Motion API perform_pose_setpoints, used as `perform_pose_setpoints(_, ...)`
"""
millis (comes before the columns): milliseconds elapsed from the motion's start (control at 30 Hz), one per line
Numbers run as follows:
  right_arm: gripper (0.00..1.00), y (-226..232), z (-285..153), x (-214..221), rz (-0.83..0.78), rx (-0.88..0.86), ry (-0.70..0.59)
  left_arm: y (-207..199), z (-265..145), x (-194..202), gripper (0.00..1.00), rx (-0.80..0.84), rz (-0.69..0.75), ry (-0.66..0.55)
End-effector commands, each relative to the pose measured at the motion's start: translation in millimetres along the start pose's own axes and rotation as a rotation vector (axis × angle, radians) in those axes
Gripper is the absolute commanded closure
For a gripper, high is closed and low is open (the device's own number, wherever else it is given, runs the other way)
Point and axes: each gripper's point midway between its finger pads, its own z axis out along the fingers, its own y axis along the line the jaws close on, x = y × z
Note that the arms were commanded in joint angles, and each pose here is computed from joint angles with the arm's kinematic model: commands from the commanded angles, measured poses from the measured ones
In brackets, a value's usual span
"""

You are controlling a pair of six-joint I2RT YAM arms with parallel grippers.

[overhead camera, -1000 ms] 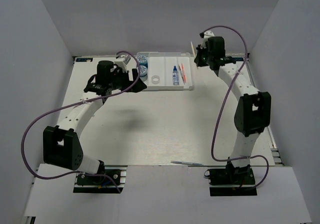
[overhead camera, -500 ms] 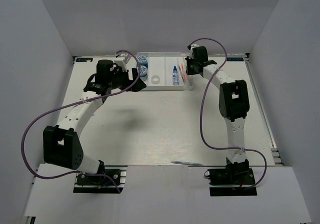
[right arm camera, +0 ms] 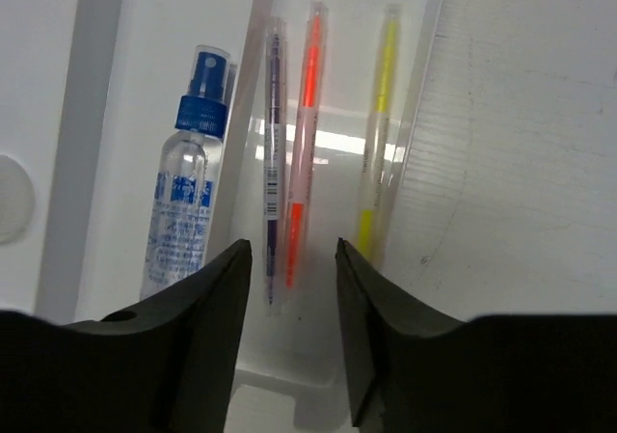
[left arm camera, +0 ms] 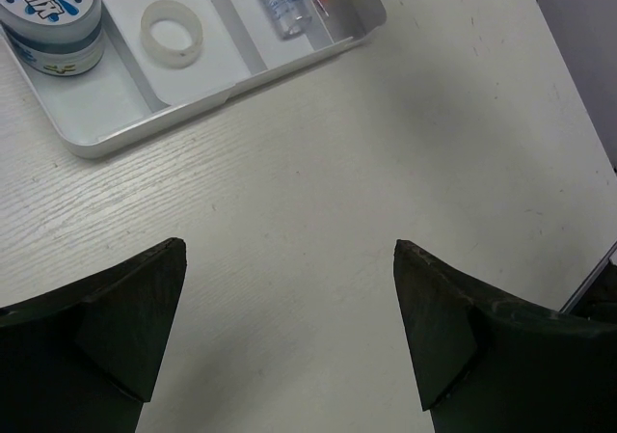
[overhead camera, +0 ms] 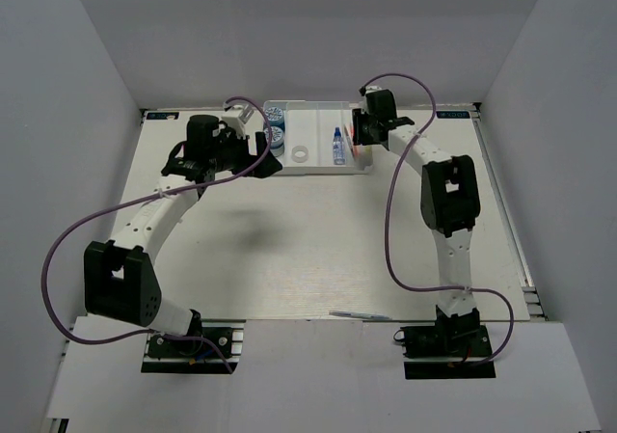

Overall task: Sort the stationery into containers
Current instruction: Place the pen in the storage box, then pick up the pen from the corner of the board.

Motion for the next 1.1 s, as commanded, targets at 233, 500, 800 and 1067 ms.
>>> perform_pose_setpoints(233, 0.65, 63.2, -209.3, 17.2, -0.529, -0.56, -0.196, -40.6, -38.1, -3.1, 0.02, 0.188, 0.22, 0.011)
perform_pose_setpoints(500, 0.61, 64.2, -291.7, 159.4, -0.829, -0.763, -0.104, -44.9, -42.3, 22.3, 0.02, 0.26, 0.224, 0.071)
perform_pose_setpoints(800, 0.56, 99.7, -334.5, 242.7, -1.009, -0.925, -0.018, -31.7, -33.6, 30.8, 0.03, 0.22, 0.217, 0.095)
perform_pose_setpoints(1067, 0.53, 120.5, -357.2, 299.0, -1.157, -1.049, 0.123, -19.7, -27.4, 36.4, 0.03, 0.172, 0.205, 0.114)
